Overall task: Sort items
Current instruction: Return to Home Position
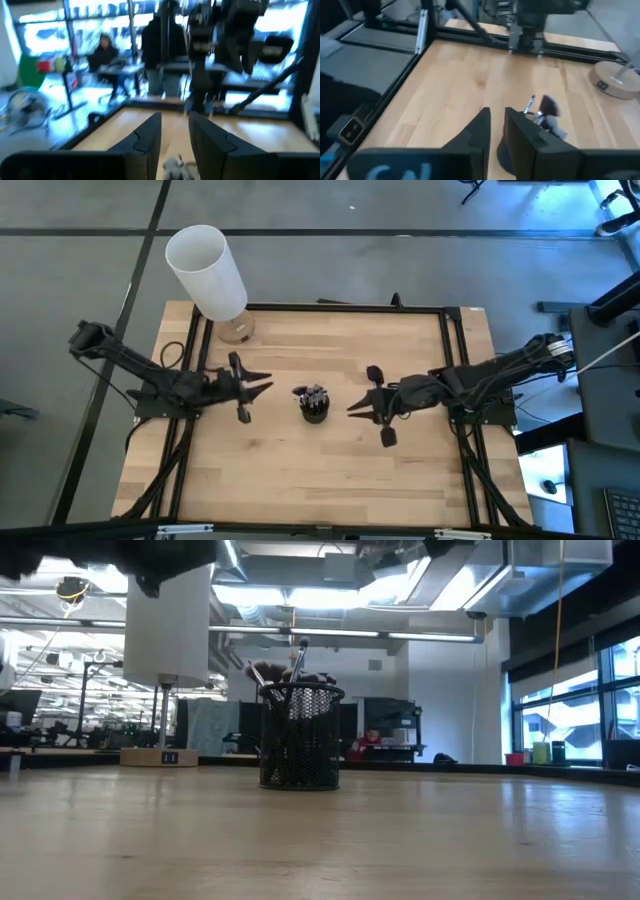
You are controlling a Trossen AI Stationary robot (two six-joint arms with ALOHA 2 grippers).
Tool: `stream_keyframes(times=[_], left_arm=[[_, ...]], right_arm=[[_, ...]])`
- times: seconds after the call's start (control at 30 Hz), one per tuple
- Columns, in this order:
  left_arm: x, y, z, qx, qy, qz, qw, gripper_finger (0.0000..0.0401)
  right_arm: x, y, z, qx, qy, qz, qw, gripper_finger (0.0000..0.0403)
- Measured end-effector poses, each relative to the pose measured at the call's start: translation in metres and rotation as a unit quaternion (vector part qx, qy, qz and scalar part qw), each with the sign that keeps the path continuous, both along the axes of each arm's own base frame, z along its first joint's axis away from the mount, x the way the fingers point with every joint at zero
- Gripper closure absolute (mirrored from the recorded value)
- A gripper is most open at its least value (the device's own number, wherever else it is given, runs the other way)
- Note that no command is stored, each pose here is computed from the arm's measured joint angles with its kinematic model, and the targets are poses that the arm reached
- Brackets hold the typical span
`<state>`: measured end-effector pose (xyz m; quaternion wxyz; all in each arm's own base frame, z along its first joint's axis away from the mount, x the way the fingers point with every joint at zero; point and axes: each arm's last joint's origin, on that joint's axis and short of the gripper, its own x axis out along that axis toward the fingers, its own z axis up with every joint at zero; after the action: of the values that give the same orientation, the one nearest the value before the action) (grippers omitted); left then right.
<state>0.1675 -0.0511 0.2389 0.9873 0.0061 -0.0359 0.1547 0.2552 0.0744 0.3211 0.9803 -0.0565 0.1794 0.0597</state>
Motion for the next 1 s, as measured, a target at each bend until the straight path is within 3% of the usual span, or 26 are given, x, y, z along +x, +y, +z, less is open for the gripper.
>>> stream_keyframes(times=[0.27, 0.57, 1.0], left_arm=[[-0.018, 0.035, -0.020, 0.003, -0.055, -0.019, 0.998, 0.0306], [-0.027, 0.056, -0.029, 0.013, -0.021, -0.012, 1.000, 0.0306], [-0.031, 0.077, -0.036, 0.002, -0.015, -0.031, 0.999, 0.0306]], right_arm=[[-0.034, -0.015, -0.039, 0.019, -0.049, 0.018, 0.998, 0.0355], [-0.093, -0.051, -0.070, 0.063, -0.159, -0.004, 0.985, 0.0352], [-0.124, -0.070, -0.128, 0.106, -0.144, -0.044, 0.983, 0.0373]])
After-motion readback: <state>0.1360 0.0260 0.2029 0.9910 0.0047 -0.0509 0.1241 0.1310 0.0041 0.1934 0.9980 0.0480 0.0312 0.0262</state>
